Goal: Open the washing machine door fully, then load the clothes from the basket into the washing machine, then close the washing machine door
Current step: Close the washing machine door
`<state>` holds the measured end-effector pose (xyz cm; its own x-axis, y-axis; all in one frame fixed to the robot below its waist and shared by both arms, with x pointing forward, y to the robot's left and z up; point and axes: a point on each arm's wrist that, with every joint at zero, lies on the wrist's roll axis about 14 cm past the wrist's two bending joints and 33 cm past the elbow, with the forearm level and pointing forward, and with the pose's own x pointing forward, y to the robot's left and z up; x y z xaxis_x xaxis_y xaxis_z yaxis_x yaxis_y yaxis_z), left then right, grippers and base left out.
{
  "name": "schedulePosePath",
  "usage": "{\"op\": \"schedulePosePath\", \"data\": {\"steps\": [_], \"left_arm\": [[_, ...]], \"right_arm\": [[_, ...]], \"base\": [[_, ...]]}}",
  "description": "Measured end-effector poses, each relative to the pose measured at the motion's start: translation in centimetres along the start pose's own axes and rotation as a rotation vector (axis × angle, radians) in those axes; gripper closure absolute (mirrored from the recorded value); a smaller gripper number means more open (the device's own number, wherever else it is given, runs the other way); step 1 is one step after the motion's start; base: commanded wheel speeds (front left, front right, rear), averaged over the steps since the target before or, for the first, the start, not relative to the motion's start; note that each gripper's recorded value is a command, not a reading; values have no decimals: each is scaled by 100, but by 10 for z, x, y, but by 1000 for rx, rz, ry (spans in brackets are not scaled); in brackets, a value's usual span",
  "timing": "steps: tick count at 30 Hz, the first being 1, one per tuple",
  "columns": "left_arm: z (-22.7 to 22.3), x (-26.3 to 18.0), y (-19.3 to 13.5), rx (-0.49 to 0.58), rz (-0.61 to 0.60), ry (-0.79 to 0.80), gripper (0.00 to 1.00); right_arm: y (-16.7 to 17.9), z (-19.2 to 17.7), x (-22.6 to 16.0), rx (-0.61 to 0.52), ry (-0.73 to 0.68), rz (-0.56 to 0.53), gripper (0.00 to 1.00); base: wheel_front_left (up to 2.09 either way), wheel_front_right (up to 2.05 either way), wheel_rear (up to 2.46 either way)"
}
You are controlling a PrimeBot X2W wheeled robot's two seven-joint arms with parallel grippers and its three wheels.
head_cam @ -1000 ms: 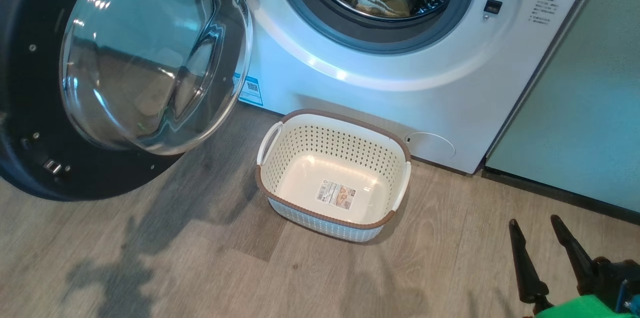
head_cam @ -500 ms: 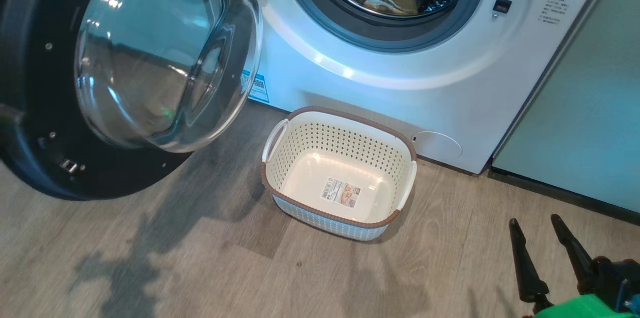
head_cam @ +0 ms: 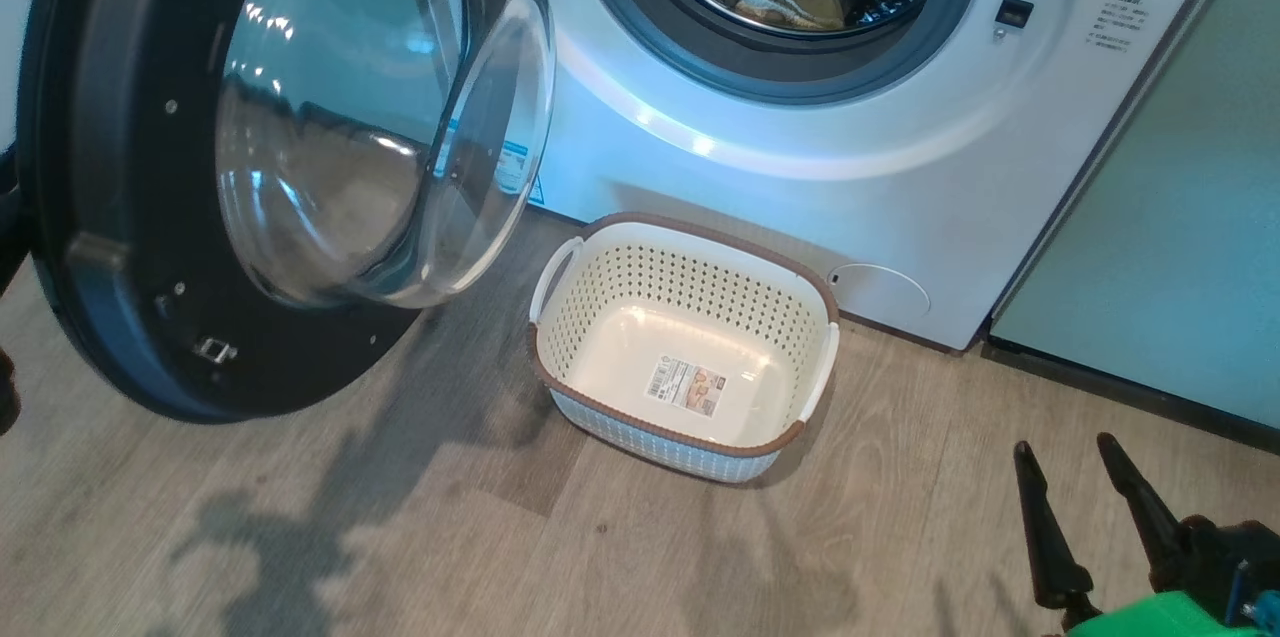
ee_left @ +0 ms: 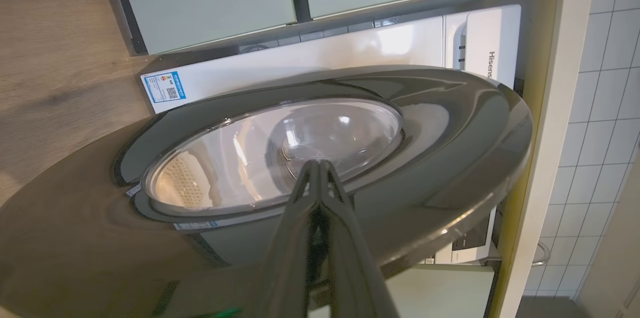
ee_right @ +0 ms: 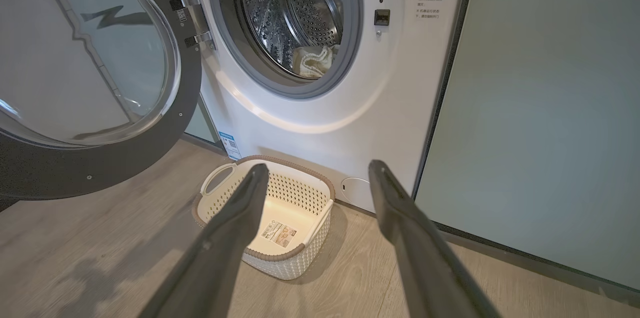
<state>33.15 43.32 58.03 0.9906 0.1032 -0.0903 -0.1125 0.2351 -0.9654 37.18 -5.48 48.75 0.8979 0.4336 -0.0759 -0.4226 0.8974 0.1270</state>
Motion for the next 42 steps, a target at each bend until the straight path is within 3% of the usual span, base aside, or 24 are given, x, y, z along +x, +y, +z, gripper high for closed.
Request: {"op": "schedulePosePath", "data": {"steps": [18, 42], "left_arm": [[-67, 17, -43, 65, -160, 261, 100], [-195, 59, -100, 66, -383, 625, 100]], "right_arm": [[-11, 0, -6, 16, -22, -43, 0], [-64, 12, -54, 41, -102, -261, 0]], "base": [[0, 0, 0], [0, 0, 0]]}}
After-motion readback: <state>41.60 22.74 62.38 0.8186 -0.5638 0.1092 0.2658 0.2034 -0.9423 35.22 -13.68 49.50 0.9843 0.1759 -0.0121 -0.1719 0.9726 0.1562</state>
